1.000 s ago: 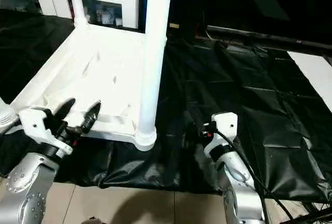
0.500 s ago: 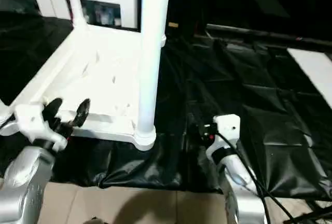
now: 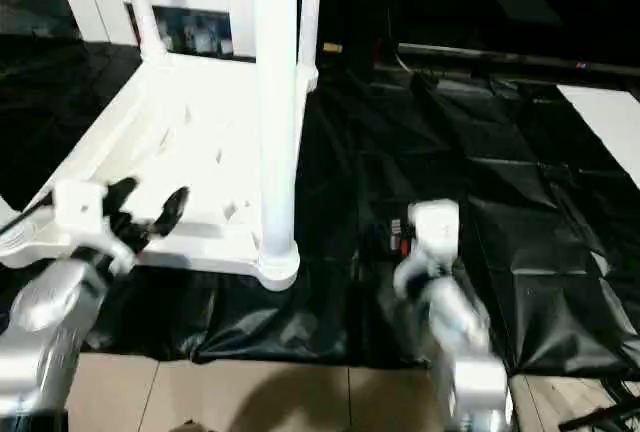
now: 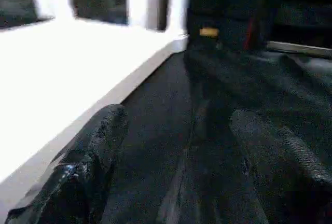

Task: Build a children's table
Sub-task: Rotate table base

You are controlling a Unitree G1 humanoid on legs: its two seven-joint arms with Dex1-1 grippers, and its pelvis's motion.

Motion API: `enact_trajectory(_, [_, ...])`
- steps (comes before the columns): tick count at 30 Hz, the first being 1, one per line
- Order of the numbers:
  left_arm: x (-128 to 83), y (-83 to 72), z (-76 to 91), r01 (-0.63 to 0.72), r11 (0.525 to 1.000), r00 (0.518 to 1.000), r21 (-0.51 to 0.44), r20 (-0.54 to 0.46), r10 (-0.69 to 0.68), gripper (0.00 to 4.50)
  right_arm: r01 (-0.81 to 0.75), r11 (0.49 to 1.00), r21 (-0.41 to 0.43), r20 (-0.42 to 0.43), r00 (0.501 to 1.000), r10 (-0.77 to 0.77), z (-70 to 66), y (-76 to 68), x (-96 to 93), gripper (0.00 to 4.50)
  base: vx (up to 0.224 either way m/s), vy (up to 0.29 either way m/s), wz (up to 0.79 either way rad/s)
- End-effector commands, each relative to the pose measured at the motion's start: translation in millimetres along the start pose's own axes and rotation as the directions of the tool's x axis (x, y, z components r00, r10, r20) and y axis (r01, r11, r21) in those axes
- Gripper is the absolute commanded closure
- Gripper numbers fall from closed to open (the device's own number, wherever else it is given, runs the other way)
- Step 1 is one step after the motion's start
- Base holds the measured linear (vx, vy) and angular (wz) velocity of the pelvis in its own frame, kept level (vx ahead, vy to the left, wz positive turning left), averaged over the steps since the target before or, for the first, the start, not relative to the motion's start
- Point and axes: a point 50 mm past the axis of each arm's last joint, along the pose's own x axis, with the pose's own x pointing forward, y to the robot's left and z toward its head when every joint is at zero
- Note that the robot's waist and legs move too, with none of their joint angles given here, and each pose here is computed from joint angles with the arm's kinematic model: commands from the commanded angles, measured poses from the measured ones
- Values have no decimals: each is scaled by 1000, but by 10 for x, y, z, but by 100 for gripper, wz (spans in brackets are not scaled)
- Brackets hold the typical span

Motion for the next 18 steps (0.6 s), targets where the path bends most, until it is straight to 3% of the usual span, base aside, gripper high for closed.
enact_trajectory(1, [37, -46, 14, 113, 994, 994, 5, -10, -113, 9, -55, 998, -5, -36, 998, 54, -49, -8, -5, 81, 0, 0, 0])
enact_trajectory(2, [40, -46, 15, 128, 992, 992, 9, -13, -128, 9, -67, 998, -7, -40, 997, 67, -52, -4, -3, 81, 0, 0, 0])
enact_trajectory(4, [54, -55, -14, 293, 955, 953, 37, -86, -289, 9, -203, 979, -17, -93, 975, 200, -100, 21, -4, 81, 0, 0, 0])
enact_trajectory(5, [54, -55, -14, 293, 955, 953, 37, -86, -289, 9, -203, 979, -17, -93, 975, 200, -100, 21, -4, 81, 0, 0, 0])
enact_trajectory(6, [68, -46, -9, 419, 907, 901, 40, -141, -410, 9, -296, 955, -32, -127, 949, 290, -120, 8, -20, 81, 0, 0, 0])
enact_trajectory(11, [94, 66, 27, 538, 840, 830, 72, -219, -512, 9, -384, 922, -56, -166, 914, 371, -118, -32, -49, 81, 0, 0, 0])
enact_trajectory(13, [100, 109, 73, 606, 792, 780, 80, -258, -570, 9, -422, 905, -60, -177, 896, 406, -99, -49, -64, 81, 0, 0, 0])
enact_trajectory(16, [120, 81, 116, 699, 709, 698, 92, -299, -650, 43, -478, 876, -72, -201, 867, 456, -96, -55, -70, 81, 0, 0, 0])
enact_trajectory(18, [166, 16, 52, 758, 648, 619, 68, -385, -684, 46, -508, 857, -87, -217, 849, 481, -105, -52, -54, 81, 0, 0, 0])
